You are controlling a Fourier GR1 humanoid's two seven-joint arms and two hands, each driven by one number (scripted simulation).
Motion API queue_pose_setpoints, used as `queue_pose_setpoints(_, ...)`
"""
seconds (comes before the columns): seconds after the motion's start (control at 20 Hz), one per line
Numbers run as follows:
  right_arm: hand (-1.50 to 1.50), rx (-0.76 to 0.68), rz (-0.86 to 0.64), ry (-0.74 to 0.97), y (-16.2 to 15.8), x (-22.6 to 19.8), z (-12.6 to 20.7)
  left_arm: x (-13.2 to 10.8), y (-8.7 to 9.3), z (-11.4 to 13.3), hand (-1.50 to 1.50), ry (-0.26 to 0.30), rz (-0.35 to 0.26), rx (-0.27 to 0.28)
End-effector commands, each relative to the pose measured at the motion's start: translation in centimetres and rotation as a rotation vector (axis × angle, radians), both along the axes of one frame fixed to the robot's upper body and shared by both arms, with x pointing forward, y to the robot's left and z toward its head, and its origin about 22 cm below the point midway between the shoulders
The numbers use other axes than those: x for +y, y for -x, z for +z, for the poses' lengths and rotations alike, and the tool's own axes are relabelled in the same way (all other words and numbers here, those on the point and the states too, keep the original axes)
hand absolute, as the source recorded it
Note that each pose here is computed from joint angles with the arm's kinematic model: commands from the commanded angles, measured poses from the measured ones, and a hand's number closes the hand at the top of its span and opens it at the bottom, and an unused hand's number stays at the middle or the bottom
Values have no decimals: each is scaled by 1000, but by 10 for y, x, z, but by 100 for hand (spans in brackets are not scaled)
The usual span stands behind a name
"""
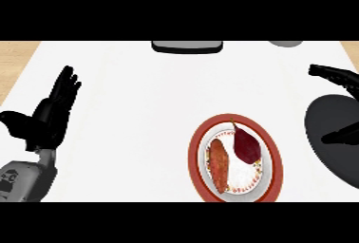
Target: Pick the pear from the plate and place it in the pan
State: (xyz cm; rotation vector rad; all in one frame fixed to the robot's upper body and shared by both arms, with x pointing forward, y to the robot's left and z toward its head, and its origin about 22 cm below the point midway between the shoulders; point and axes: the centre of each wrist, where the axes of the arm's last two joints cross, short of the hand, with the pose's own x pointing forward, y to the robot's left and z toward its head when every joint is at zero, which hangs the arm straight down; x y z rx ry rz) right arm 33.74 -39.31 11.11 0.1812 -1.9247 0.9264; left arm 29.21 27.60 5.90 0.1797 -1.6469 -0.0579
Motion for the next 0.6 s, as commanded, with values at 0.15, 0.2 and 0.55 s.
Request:
queue_pose_setpoints(0.15,-150,-20,169,138,-26,-10,46,4,-8,-5,0,-8,-16,21)
queue_pose_setpoints(0.2,-150,-47,172,137,-27,-14,48,-19,-7,-14,0,-8,-16,19)
queue_pose_setpoints(0.55,-150,-89,180,153,-55,29,51,1,-3,-11,0,-12,-8,9)
